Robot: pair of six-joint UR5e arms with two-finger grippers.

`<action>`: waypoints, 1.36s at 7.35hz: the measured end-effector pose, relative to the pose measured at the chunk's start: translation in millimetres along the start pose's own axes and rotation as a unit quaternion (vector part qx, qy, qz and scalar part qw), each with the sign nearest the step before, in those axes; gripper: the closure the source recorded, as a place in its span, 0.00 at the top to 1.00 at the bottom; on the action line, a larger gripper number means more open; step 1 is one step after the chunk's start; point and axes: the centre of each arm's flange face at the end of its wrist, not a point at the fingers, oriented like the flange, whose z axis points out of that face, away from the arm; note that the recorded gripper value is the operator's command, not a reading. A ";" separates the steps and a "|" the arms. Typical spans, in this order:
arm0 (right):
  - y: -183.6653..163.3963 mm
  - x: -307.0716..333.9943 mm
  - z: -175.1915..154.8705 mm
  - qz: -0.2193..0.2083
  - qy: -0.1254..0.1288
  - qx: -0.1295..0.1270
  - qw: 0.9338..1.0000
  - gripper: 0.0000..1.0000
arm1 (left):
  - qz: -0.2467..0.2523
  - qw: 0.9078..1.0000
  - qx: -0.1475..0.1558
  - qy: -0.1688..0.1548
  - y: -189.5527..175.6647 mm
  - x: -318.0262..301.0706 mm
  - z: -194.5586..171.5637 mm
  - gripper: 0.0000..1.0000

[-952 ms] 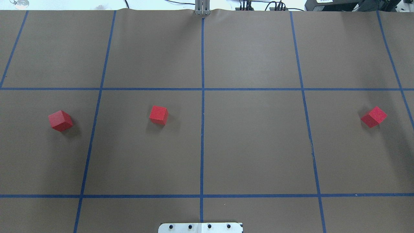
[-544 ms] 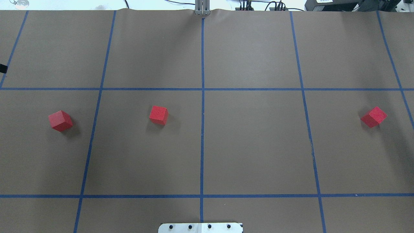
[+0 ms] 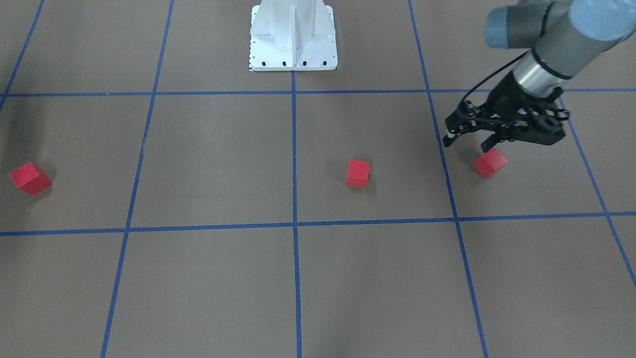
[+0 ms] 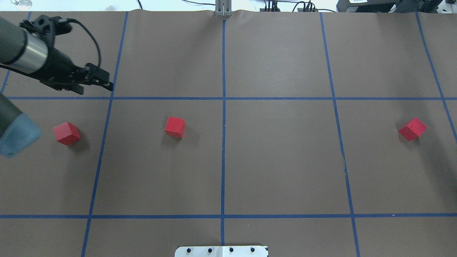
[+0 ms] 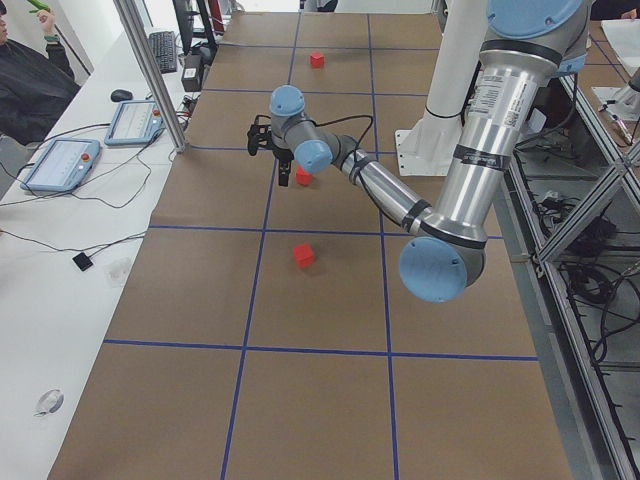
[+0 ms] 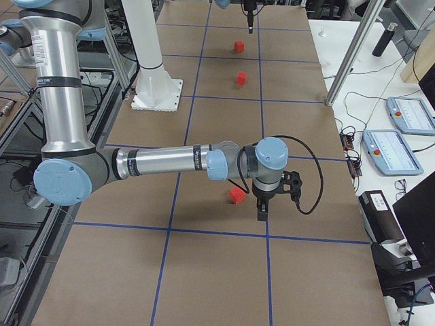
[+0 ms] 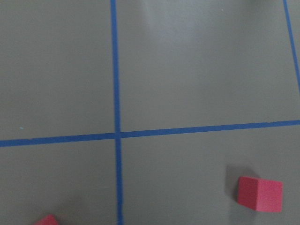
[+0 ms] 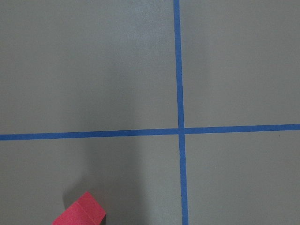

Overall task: Form red blocks into L shape at center
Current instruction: 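Move the left gripper over the central red cube and grasp it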

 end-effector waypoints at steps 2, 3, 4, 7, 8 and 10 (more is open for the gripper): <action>0.2 -9.9 5.8 0.000 -0.003 -0.006 1.000 0.99 | 0.011 0.998 0.022 -0.064 49.4 119.3 59.7 1.00; 0.4 -13.1 8.7 -0.002 -0.003 -0.008 1.000 0.99 | 0.019 0.996 0.036 -0.075 79.0 151.0 93.5 1.00; -0.6 -17.3 11.0 -0.006 -0.003 -0.010 1.000 0.99 | 0.020 0.996 0.047 -0.066 90.7 167.4 119.2 1.00; -13.7 -37.6 12.5 -0.021 -0.004 -0.012 1.000 0.99 | 0.034 0.996 0.059 -0.055 82.7 172.9 145.1 1.00; -14.9 -40.6 13.7 -0.023 -0.004 -0.013 1.000 0.99 | 0.056 0.995 0.061 -0.062 74.6 166.1 143.6 1.00; -15.3 -42.8 15.0 -0.025 -0.004 -0.014 1.000 0.99 | 0.092 0.990 0.059 -0.088 62.6 144.2 149.5 1.00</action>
